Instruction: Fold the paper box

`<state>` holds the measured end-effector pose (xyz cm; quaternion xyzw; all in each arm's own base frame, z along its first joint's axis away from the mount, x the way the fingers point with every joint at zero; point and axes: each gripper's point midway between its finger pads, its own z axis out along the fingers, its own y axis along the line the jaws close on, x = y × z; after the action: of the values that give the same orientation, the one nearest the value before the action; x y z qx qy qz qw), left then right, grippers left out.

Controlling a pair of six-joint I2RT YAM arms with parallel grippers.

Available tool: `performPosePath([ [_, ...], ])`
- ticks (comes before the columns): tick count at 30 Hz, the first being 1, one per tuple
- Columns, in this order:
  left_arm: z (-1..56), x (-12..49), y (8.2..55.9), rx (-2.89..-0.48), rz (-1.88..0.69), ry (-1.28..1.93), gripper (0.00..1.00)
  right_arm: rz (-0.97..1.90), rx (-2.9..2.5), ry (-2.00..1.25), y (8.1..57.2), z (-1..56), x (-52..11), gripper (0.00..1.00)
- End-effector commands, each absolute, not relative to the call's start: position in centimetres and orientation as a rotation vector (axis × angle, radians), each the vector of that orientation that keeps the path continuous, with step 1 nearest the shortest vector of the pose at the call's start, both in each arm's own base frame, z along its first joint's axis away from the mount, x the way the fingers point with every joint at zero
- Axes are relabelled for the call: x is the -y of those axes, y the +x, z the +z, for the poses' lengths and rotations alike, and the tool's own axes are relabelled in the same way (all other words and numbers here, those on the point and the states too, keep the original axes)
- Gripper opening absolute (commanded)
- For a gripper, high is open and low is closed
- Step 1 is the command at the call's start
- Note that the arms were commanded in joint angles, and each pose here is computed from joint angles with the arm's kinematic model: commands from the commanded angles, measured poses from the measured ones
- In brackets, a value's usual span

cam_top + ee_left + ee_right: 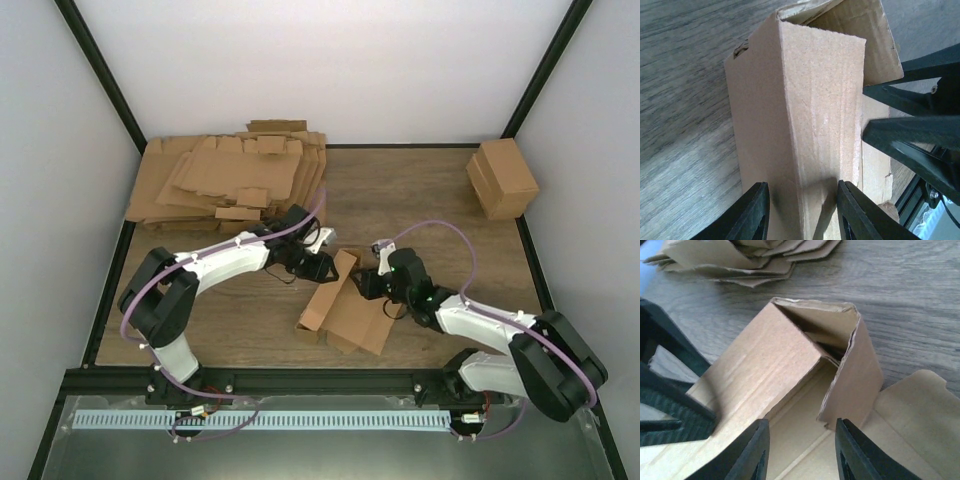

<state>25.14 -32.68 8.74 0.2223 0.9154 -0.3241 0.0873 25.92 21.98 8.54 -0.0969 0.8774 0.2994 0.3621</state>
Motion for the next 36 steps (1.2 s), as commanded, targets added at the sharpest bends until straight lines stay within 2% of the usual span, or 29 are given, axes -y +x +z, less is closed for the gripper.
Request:
performPosePath([
  [1, 9.2, 32.3, 25.4, -2.719, -1.011, 0.632, 0.39, 0.87, -2.176, -0.264, 26.2, 10.9, -22.2, 0.43],
  [6, 9.0, 32.2, 25.3, -2.724, -1.016, 0.637, 0.39, 0.873, -2.073, -0.219, 26.6, 13.3, -20.4, 0.57],
  [13, 8.8, 32.3, 25.5, -2.731, -1.005, 0.652, 0.39, 0.853, -2.023, -0.077, 30.0, 15.6, -16.3, 0.58],
  [16, 9.0, 32.3, 25.5, -2.728, -1.005, 0.656, 0.39, 0.881, -2.089, -0.051, 32.2, 15.1, -15.7, 0.57],
  [19, 9.0, 32.4, 25.6, -2.727, -1.009, 0.653, 0.39, 0.914, -2.196, -0.121, 34.2, 12.8, -16.8, 0.42],
  [20, 9.1, 32.4, 25.5, -2.726, -1.015, 0.652, 0.39, 0.927, -2.212, -0.152, 34.6, 12.3, -17.3, 0.41],
  [28, 9.7, 32.8, 25.5, -2.711, -1.054, 0.649, 0.39, 1.132, -2.186, -0.39, 33.2, 10.0, -20.2, 0.39],
  [36, 9.8, 33.2, 26.0, -2.703, -1.085, 0.663, 0.39, 1.199, -2.203, -0.437, 30.4, 8.4, -20.8, 0.39],
])
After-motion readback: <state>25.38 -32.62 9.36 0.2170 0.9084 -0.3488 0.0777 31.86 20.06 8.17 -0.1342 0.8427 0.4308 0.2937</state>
